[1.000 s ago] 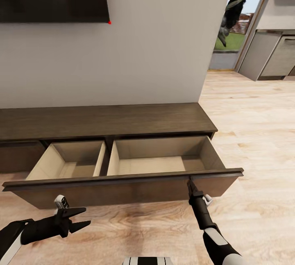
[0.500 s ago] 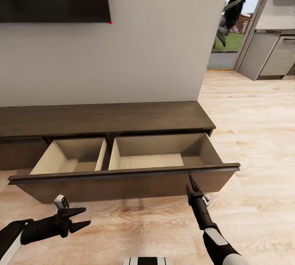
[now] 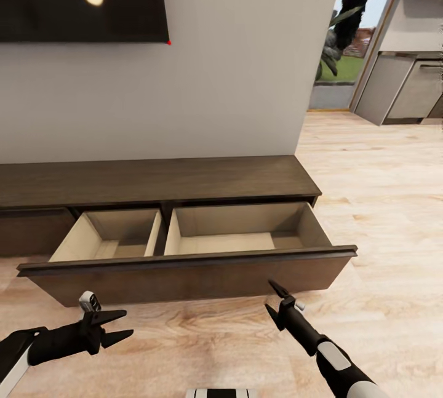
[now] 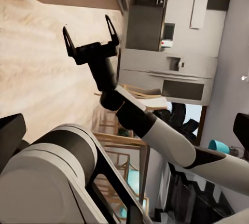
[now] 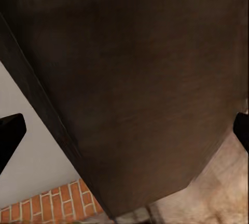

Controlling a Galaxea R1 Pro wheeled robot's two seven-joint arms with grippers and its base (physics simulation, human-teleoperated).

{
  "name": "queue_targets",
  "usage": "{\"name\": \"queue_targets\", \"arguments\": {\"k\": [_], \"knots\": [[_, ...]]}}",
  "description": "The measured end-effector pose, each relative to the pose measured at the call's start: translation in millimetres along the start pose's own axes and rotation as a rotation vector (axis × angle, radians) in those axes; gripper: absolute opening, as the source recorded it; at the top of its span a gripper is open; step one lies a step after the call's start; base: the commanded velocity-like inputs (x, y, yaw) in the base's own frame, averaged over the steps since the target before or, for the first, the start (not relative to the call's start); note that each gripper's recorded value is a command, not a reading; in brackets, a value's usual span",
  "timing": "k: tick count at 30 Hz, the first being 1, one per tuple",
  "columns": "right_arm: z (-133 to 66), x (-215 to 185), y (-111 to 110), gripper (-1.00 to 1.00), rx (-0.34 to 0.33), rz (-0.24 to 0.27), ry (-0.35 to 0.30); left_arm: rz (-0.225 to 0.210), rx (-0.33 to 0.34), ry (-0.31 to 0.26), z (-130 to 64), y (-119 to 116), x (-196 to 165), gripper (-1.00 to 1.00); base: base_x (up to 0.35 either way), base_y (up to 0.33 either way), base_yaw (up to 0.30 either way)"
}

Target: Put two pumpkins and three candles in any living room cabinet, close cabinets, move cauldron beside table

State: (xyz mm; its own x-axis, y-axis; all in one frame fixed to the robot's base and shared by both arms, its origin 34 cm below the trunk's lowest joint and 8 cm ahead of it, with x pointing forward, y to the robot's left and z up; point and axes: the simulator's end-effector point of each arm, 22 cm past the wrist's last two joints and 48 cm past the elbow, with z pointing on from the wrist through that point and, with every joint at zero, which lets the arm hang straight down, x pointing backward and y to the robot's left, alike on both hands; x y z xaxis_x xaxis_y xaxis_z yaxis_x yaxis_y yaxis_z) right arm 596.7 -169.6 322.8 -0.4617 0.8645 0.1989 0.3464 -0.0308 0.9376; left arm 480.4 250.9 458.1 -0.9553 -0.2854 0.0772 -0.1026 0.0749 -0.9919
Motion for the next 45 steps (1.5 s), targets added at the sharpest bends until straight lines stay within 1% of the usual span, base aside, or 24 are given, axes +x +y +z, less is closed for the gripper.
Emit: {"name": "queue_targets", "arguments": {"k": [2,5,6,10,12,18,29,32,35,41,45], "knots": [[-8.3,-4,-6,1.00,0.050,0.029,0.035,0.004,-0.006,0.001,-2.0,-3,-1,1.00,0.000,0.000,0.000],[-25.6,-16,-5,1.00,0.091,0.069,0.076,0.003,-0.015,0.009,-2.1,-8,0,1.00,0.000,0.000,0.000],[-27.8,-17,-4,1.00,0.095,0.072,0.079,0.003,-0.016,0.010,-2.0,-10,0,1.00,0.000,0.000,0.000],[-43.8,-14,-15,1.00,0.133,0.123,0.082,0.001,-0.021,0.015,-1.8,-18,-1,1.00,0.000,0.000,0.000],[-46.2,-12,-14,1.00,0.136,0.134,0.081,0.001,-0.020,0.017,-1.3,-23,-1,1.00,0.000,0.000,0.000],[-47.9,-8,-3,1.00,0.144,0.144,0.085,0.000,-0.021,0.018,-1.6,-36,-3,1.00,0.000,0.000,0.000],[-50.9,-9,24,1.00,0.137,0.150,0.083,0.000,-0.020,0.017,-2.4,-61,-7,1.00,0.000,0.000,0.000],[-52.4,-5,29,1.00,0.148,0.157,0.097,0.000,-0.021,0.016,-3.1,-68,-9,1.00,0.000,0.000,0.000],[-53.3,-4,37,1.00,0.143,0.162,0.101,0.000,-0.022,0.016,-3.4,-74,-10,1.00,0.000,0.000,0.000],[-54.6,-2,51,1.00,0.141,0.160,0.104,0.000,-0.021,0.017,-3.5,-88,-11,1.00,0.000,0.000,0.000],[-55.8,-1,57,1.00,0.152,0.156,0.107,0.000,-0.031,0.022,-4.2,-94,-11,1.00,0.000,0.000,0.000]]}}
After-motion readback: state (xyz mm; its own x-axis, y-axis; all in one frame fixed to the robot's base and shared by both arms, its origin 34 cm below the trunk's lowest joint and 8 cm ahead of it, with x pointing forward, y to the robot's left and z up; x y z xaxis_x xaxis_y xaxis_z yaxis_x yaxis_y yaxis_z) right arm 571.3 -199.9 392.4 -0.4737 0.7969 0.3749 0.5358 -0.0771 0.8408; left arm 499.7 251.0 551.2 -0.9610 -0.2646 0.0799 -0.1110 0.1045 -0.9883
